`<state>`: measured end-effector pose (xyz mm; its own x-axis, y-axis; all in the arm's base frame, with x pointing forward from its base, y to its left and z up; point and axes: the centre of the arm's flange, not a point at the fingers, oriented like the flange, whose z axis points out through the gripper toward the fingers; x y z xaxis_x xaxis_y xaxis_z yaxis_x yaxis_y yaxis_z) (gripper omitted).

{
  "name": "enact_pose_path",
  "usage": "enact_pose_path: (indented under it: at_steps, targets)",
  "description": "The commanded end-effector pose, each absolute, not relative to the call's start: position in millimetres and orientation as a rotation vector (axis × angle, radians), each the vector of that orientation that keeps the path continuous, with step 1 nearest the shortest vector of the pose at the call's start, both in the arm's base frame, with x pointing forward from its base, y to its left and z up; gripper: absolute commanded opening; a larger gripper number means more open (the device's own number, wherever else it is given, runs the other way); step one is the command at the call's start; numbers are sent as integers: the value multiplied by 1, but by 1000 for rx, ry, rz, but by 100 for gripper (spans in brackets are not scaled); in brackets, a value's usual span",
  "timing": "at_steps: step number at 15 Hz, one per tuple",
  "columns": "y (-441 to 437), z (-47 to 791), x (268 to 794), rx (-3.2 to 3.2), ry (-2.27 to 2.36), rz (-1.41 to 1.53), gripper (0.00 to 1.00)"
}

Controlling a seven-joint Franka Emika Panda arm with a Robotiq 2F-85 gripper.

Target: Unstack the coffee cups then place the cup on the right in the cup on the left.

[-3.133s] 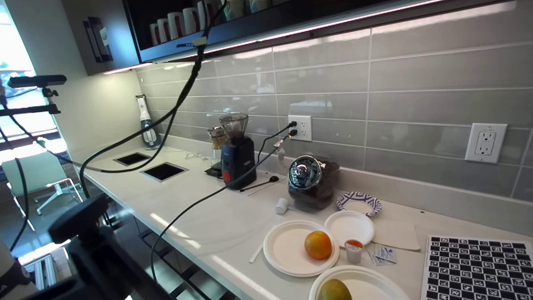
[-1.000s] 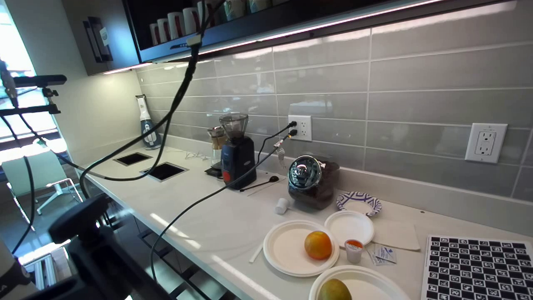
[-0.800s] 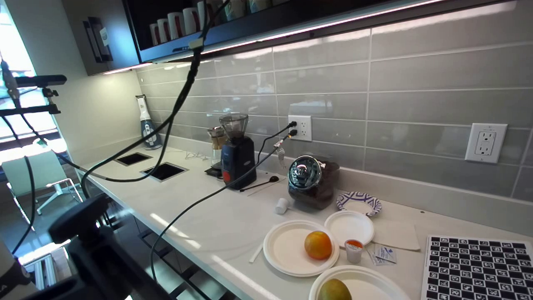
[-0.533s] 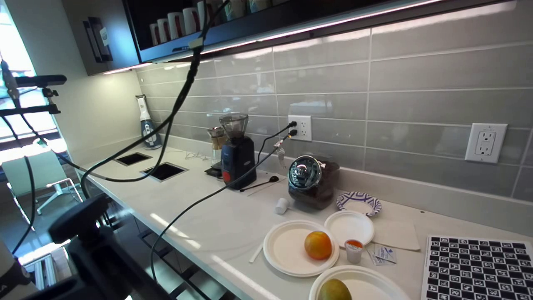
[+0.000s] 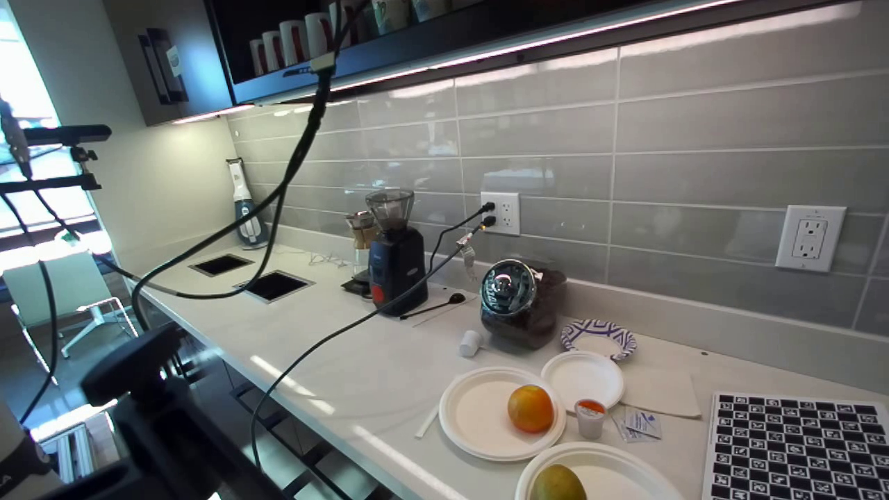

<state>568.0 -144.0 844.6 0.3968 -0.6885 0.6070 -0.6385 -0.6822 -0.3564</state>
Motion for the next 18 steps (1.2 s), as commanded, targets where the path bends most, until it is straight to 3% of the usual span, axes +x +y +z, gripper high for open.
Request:
enact_pose_path:
  at_steps: [1, 18]
  targets:
    - [-145, 871, 550, -2522, 1257, -1256, 1]
    - [-103, 920, 538, -2363, 1056, -1481, 1]
